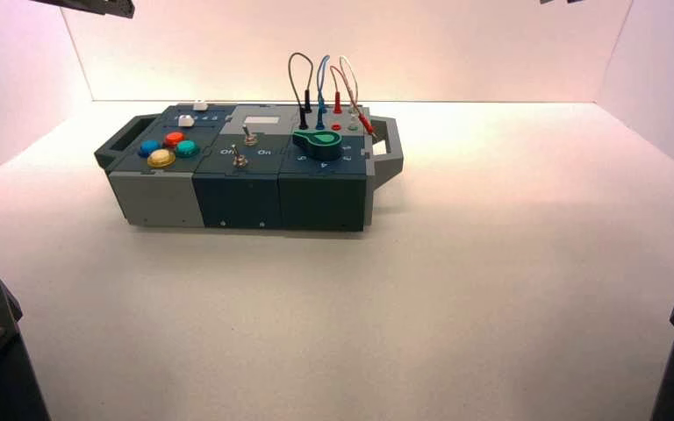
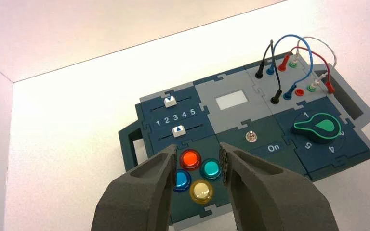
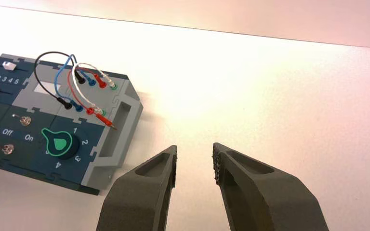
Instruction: Insert the red wire.
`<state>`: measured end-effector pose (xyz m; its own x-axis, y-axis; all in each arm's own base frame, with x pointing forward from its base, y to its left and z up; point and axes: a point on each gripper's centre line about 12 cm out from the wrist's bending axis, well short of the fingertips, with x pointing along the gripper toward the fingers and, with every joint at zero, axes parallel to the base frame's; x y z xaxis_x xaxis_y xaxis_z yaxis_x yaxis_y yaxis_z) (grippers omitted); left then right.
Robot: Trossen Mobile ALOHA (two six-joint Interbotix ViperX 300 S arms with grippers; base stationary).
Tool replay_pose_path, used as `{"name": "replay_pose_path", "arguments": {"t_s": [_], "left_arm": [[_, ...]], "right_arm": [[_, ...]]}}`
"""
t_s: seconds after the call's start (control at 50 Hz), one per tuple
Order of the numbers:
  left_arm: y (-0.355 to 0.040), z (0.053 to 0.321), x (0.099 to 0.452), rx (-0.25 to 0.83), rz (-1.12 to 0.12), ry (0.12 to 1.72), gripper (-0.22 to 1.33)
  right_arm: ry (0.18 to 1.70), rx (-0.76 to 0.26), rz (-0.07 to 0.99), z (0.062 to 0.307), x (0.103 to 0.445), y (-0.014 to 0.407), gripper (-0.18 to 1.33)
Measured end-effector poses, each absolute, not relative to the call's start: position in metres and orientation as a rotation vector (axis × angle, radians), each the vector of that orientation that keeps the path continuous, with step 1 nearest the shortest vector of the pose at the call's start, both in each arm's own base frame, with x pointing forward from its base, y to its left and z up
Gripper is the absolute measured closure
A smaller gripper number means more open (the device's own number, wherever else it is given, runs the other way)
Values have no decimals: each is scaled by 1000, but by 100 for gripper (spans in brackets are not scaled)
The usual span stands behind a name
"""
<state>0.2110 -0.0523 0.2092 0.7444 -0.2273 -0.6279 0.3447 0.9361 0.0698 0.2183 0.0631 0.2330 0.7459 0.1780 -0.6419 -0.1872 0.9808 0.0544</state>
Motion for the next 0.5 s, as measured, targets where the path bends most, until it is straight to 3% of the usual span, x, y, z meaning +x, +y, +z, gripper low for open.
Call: {"name": "replay_pose_path", "arguments": {"t_s": [0.5], "left_arm": [[-52,209,211,185,-315,661,16]], "right_arm": [[688,-9,203,232,218,63,31]]}}
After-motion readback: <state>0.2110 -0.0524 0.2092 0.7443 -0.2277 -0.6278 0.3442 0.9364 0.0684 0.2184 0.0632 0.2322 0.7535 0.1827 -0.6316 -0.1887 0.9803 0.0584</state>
